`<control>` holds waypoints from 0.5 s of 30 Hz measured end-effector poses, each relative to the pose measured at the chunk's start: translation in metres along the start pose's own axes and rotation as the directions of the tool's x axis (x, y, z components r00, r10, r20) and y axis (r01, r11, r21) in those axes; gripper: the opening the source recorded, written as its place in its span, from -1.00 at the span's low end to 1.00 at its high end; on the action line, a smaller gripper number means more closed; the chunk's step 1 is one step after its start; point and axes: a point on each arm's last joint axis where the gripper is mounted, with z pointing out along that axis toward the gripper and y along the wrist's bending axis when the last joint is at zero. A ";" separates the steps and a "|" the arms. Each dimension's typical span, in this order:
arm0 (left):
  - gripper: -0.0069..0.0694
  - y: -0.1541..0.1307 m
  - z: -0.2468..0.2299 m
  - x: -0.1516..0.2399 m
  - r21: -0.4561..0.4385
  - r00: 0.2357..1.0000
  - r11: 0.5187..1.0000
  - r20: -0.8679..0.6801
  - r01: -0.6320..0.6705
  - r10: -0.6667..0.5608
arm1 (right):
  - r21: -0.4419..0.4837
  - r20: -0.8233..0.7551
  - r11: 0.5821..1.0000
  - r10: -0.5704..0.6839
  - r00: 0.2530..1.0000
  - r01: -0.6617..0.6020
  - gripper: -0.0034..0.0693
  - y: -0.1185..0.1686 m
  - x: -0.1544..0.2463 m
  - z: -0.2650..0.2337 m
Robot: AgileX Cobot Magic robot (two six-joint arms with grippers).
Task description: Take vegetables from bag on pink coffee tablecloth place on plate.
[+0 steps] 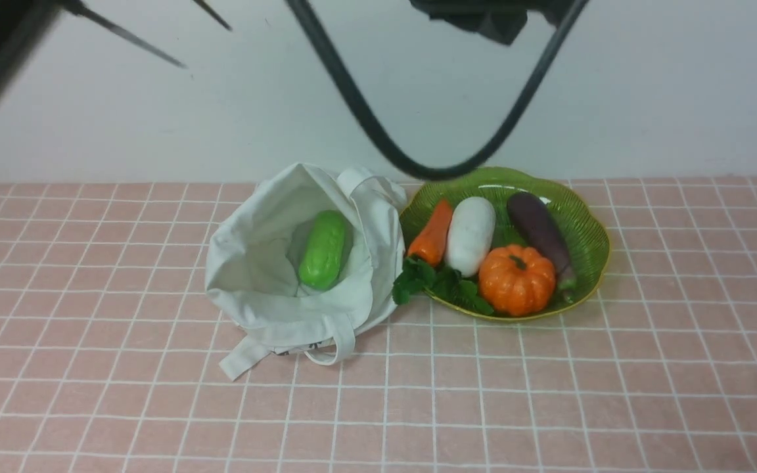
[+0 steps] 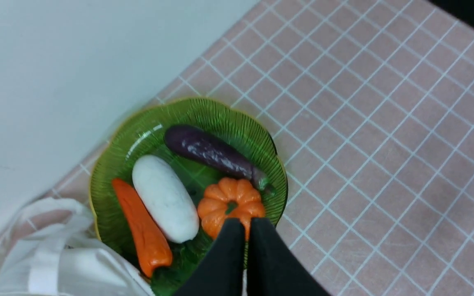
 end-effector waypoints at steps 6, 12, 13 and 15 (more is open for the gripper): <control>-0.83 -0.009 -0.069 0.010 -0.017 0.998 1.000 0.061 -0.011 0.012 | 0.000 0.000 1.000 0.000 1.000 0.000 -0.95 0.000 0.000 0.000; -0.83 -0.017 -0.136 0.063 -0.076 0.999 0.997 0.021 -0.024 0.026 | 0.000 0.000 1.000 0.000 1.000 0.000 -0.95 0.000 0.000 0.000; -0.83 -0.020 -0.152 0.071 -0.082 0.999 0.996 0.035 -0.022 0.025 | 0.000 0.000 1.000 0.000 1.000 0.000 -0.95 0.000 0.000 0.000; -0.83 -0.025 -0.177 0.090 -0.090 0.998 0.996 0.060 -0.003 0.008 | 0.000 0.000 1.000 0.000 1.000 0.000 -0.95 0.000 0.000 0.000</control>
